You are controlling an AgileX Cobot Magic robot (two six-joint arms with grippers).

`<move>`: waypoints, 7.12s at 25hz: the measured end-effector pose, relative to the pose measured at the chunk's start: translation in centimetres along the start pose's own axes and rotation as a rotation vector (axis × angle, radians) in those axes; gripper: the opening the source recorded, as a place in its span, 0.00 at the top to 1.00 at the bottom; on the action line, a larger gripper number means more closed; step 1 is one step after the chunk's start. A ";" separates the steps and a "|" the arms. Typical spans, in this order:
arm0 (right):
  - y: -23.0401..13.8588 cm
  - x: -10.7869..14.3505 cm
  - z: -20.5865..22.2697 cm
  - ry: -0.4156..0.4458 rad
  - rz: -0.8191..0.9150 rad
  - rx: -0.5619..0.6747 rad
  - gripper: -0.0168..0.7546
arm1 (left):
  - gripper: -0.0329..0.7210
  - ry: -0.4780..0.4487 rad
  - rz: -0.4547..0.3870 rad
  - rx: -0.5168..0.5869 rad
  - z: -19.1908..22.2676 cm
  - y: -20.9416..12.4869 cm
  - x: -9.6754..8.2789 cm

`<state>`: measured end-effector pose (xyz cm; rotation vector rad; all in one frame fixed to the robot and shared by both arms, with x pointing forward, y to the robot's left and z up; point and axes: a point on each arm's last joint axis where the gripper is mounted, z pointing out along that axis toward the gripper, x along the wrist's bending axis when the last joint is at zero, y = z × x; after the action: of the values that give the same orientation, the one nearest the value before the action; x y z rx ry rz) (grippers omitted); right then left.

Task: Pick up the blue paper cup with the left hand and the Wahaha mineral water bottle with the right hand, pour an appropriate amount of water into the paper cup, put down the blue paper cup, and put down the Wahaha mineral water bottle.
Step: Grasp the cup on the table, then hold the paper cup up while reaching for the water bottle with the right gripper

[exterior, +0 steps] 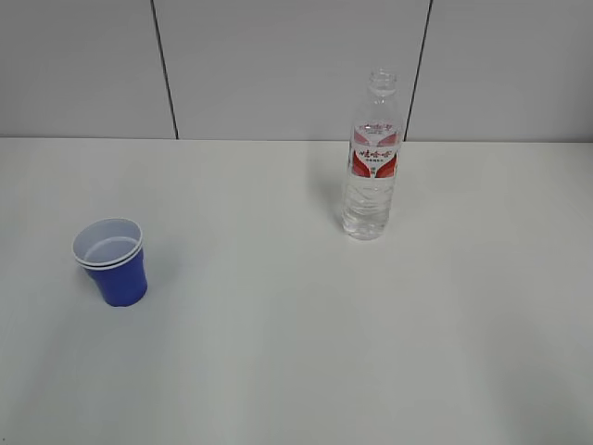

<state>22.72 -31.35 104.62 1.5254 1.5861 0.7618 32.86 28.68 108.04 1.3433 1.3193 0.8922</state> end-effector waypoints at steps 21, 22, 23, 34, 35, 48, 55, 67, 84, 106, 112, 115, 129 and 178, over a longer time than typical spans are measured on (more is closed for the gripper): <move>0.0 0.0 0.0 -0.002 -0.001 0.000 0.22 | 0.27 0.025 -0.022 0.093 3.0 -6.3 1.1; 0.0 0.0 0.0 -0.002 -0.001 0.000 0.22 | 0.27 0.027 -0.020 0.095 3.2 -6.3 1.1; 0.0 0.0 0.0 -0.002 -0.001 0.000 0.22 | 0.27 0.029 -0.016 0.093 3.5 -6.3 1.1; 0.0 0.0 0.0 -0.002 -0.001 0.000 0.22 | 0.27 -0.091 0.154 0.165 7.7 -7.5 -0.5; 0.0 0.0 0.0 -0.002 -0.001 0.000 0.22 | 0.27 -0.096 0.155 0.168 8.1 -7.7 -0.6; 0.0 0.0 0.0 -0.002 -0.001 0.000 0.22 | 0.27 -0.088 0.161 0.369 13.8 -13.2 -0.4; 0.0 0.0 0.0 -0.002 -0.001 0.000 0.22 | 0.21 -0.134 0.191 0.388 15.7 -15.9 -0.6; 0.0 0.0 0.0 -0.002 -0.001 0.000 0.22 | 0.06 -0.129 0.078 0.247 18.1 -18.4 -0.4; 0.0 0.0 0.0 -0.002 -0.001 0.000 0.22 | 0.06 -0.107 0.063 0.275 20.8 -20.4 -0.2; 0.0 0.0 0.0 -0.002 -0.001 0.000 0.22 | 0.14 -0.172 0.079 0.221 23.1 -19.9 -1.0; 0.0 0.0 0.0 -0.002 -0.001 0.000 0.22 | 0.23 -0.175 0.080 0.219 23.2 -19.9 -1.1; 0.0 0.0 0.0 -0.002 -0.001 0.000 0.22 | 0.25 -0.175 0.080 0.221 23.2 -19.9 -1.0; 0.0 0.0 0.0 -0.003 -0.002 0.000 0.22 | 0.29 -0.219 0.095 0.221 23.1 -19.9 -1.4; 8.1 9.5 30.3 0.361 -0.043 -0.221 0.22 | 0.29 -0.326 0.135 0.102 22.5 -16.4 -2.8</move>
<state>53.18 -24.15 94.85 1.2394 1.7184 1.1980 50.36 20.62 87.70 1.5965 1.0423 0.6663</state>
